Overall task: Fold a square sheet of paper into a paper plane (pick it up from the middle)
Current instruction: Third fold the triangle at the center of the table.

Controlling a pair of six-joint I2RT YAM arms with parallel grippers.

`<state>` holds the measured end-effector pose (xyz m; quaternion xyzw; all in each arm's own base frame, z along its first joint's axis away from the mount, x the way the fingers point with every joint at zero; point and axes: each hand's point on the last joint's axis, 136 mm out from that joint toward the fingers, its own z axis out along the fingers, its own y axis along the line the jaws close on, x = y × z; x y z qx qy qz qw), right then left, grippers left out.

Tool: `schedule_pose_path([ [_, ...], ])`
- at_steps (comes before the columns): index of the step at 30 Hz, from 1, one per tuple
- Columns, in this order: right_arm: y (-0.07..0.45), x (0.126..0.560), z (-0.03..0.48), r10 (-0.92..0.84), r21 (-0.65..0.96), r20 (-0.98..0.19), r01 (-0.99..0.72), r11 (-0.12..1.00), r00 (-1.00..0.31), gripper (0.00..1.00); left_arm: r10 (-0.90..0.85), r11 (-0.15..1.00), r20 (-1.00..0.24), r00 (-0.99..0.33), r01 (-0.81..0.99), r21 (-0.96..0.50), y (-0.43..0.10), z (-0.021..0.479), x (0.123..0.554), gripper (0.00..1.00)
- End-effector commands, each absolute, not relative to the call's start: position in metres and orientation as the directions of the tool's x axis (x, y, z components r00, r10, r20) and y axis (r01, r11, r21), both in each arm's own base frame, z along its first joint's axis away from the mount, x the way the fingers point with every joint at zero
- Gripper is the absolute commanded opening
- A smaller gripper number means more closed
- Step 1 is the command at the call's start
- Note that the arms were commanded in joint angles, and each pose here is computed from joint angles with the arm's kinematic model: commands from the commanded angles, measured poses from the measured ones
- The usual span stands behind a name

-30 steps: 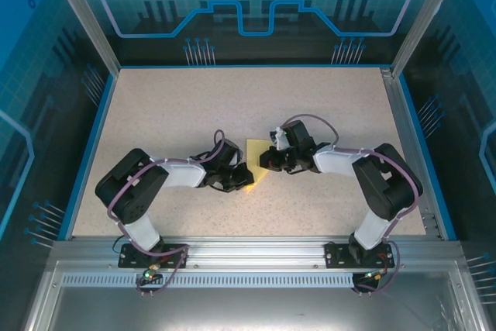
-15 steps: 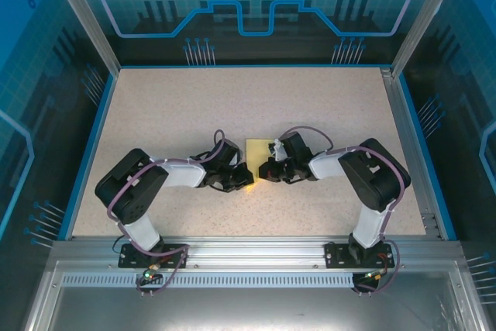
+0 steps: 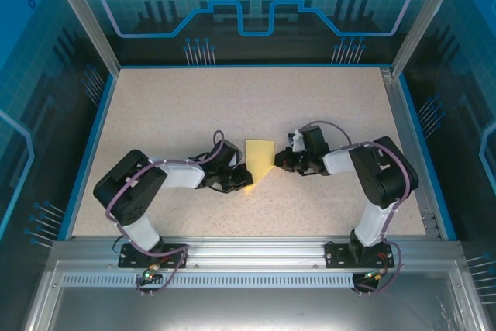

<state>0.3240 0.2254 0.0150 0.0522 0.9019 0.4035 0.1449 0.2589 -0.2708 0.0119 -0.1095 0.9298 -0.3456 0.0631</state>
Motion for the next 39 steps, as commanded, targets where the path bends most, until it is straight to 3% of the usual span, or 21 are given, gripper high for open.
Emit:
schedule_pose_path([
  [1, 0.205, 0.337, 0.021, 0.247, 0.709, -0.285, -0.030, 0.705, -0.926, 0.03, -0.236, 0.836, 0.041, -0.971, -0.225, -0.501, -0.236, -0.027, 0.222, 0.07],
  [12, 0.253, 0.315, 0.067, 0.112, 0.738, -0.316, -0.170, 0.654, -0.942, 0.05, -0.185, 0.831, 0.026, -0.982, -0.170, -0.530, -0.241, -0.018, 0.222, 0.08],
  [18, 0.293, 0.294, 0.045, 0.017, 0.739, -0.258, -0.186, 0.647, -0.966, 0.02, -0.155, 0.834, 0.017, -0.988, -0.140, -0.534, -0.243, -0.012, 0.221, 0.08],
  [27, 0.283, 0.281, -0.007, 0.035, 0.701, -0.145, -0.078, 0.709, -0.989, 0.00, -0.142, 0.821, -0.005, -0.990, -0.115, -0.560, -0.246, 0.001, 0.223, 0.10],
  [39, 0.277, 0.280, -0.013, 0.046, 0.681, -0.135, -0.059, 0.730, -0.990, 0.00, -0.176, 0.710, -0.064, -0.982, -0.081, -0.700, -0.274, 0.063, 0.246, 0.18],
])
